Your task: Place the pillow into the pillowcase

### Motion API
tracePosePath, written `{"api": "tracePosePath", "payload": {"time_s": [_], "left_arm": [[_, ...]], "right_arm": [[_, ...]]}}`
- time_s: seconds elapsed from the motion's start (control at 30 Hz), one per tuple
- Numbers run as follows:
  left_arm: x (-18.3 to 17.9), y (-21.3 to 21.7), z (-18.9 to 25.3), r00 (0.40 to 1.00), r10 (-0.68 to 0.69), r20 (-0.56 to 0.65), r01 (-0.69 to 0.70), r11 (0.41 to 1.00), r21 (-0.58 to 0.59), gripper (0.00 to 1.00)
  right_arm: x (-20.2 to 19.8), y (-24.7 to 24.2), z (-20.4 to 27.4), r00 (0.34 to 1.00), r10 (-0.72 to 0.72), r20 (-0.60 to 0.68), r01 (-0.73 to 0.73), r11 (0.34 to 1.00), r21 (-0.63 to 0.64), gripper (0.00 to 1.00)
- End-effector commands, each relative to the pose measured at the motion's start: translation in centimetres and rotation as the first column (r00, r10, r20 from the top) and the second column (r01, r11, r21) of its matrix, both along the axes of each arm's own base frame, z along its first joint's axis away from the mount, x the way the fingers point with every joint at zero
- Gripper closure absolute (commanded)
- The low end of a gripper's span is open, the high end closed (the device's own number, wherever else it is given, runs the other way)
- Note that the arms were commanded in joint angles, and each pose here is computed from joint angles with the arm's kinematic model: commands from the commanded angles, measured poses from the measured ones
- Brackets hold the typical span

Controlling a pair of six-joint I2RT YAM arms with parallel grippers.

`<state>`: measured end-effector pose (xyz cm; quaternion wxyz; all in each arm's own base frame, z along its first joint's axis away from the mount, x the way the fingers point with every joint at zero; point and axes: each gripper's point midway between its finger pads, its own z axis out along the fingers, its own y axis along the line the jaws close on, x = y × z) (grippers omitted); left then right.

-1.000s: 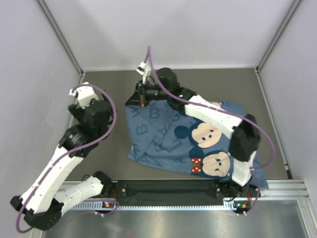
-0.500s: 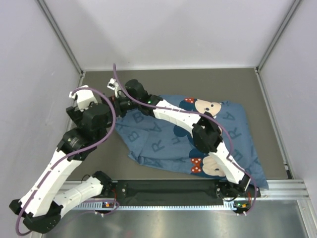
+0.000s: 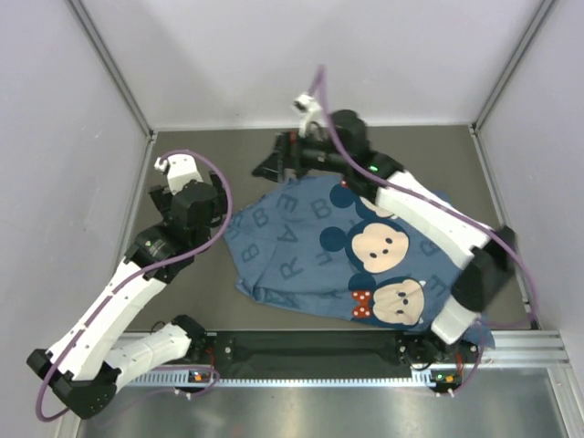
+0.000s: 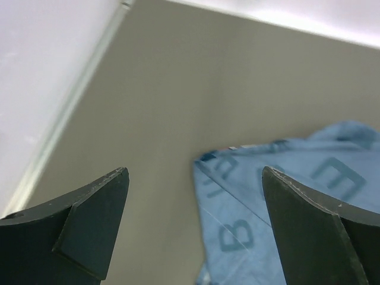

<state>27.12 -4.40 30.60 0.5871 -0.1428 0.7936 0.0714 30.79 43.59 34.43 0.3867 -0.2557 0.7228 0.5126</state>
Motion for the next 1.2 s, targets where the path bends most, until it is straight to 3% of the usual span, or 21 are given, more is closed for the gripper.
{"api": "tracePosePath", "payload": {"time_s": [0.0,0.17,0.2,0.23,0.3,0.33,0.37,0.4,0.5,0.6,0.7,0.73,0.77,0.83,0.87,0.9,0.93,0.97,1.0,1.07,1.17], "left_arm": [[2.3,-4.4,-1.2,0.989,-0.150,0.000,0.150,0.985,-0.083,0.02],[6.7,-11.4,-3.0,0.948,-0.318,0.020,0.316,0.930,-0.187,0.02],[7.3,-13.0,-3.4,0.930,-0.367,0.012,0.361,0.908,-0.213,0.02],[8.1,-14.0,-3.0,0.924,-0.383,0.023,0.378,0.898,-0.227,0.02],[10.5,-16.1,-4.2,0.916,-0.401,-0.006,0.389,0.891,-0.234,0.02],[11.3,-16.4,-4.6,0.918,-0.395,-0.020,0.381,0.896,-0.227,0.01],[12.5,-16.6,-7.2,0.921,-0.378,-0.096,0.353,0.913,-0.204,0.01],[13.7,-16.5,-6.4,0.930,-0.357,-0.089,0.335,0.921,-0.199,0.02],[16.1,-15.7,-9.2,0.929,-0.332,-0.163,0.290,0.928,-0.234,0.02],[16.2,-18.1,-11.4,0.872,-0.463,-0.158,0.384,0.848,-0.366,0.02],[15.9,-20.4,-13.8,0.820,-0.550,-0.159,0.437,0.781,-0.447,0.05],[15.8,-20.8,-14.7,0.810,-0.561,-0.169,0.438,0.772,-0.460,0.10],[15.9,-20.8,-16.8,0.805,-0.554,-0.212,0.412,0.779,-0.472,0.30],[15.7,-20.7,-19.3,0.797,-0.542,-0.266,0.375,0.789,-0.486,0.52],[15.3,-21.2,-21.0,0.778,-0.554,-0.297,0.355,0.777,-0.520,0.78],[14.8,-21.2,-22.4,0.762,-0.565,-0.317,0.340,0.765,-0.547,0.93],[14.5,-21.3,-23.3,0.755,-0.569,-0.326,0.326,0.758,-0.565,1.00],[14.9,-21.1,-23.9,0.769,-0.559,-0.310,0.305,0.746,-0.592,1.00],[14.1,-20.4,-25.4,0.765,-0.551,-0.333,0.279,0.749,-0.601,1.00],[14.7,-17.7,-26.3,0.801,-0.480,-0.358,0.204,0.781,-0.590,1.00],[15.8,-11.1,-27.1,0.853,-0.312,-0.419,0.065,0.859,-0.508,1.00]], "right_arm": [[1.3,-7.9,-0.7,0.975,-0.220,0.032,0.221,0.975,-0.023,0.00],[2.7,-22.6,-2.5,0.850,-0.525,-0.031,0.526,0.851,0.006,0.10],[2.3,-24.7,-5.5,0.825,-0.560,-0.080,0.559,0.828,-0.033,0.12],[3.2,-28.7,-6.2,0.757,-0.646,-0.097,0.646,0.763,-0.036,0.14],[1.8,-32.5,-8.6,0.693,-0.706,-0.146,0.706,0.706,-0.059,0.14],[2.2,-36.3,-9.5,0.609,-0.776,-0.164,0.777,0.625,-0.072,0.13],[1.5,-37.6,-11.0,0.576,-0.794,-0.192,0.795,0.599,-0.091,0.06],[1.3,-39.0,-12.1,0.537,-0.815,-0.217,0.815,0.568,-0.114,0.04],[0.8,-44.0,-15.4,0.363,-0.892,-0.269,0.887,0.419,-0.192,0.00],[-0.1,-47.2,-18.5,0.199,-0.936,-0.289,0.918,0.281,-0.279,0.00],[-0.5,-47.0,-21.5,0.150,-0.926,-0.345,0.915,0.263,-0.307,0.00],[-0.3,-46.9,-22.1,0.146,-0.921,-0.362,0.916,0.264,-0.301,0.00],[0.1,-46.8,-22.9,0.131,-0.911,-0.392,0.920,0.259,-0.294,0.00],[0.3,-46.1,-24.7,0.131,-0.899,-0.419,0.909,0.278,-0.312,0.03],[0.4,-45.7,-25.8,0.115,-0.888,-0.445,0.899,0.284,-0.334,0.05],[0.9,-45.4,-25.9,0.133,-0.886,-0.445,0.898,0.297,-0.324,0.16],[1.5,-44.5,-25.8,0.161,-0.882,-0.442,0.895,0.319,-0.311,0.24],[1.9,-44.1,-26.3,0.156,-0.876,-0.457,0.890,0.325,-0.319,0.34],[2.8,-44.0,-25.7,0.164,-0.882,-0.443,0.897,0.320,-0.305,0.54],[4.4,-43.3,-24.9,0.183,-0.888,-0.422,0.896,0.327,-0.300,0.79],[6.1,-43.3,-23.6,0.187,-0.892,-0.410,0.902,0.322,-0.287,1.00]]}}
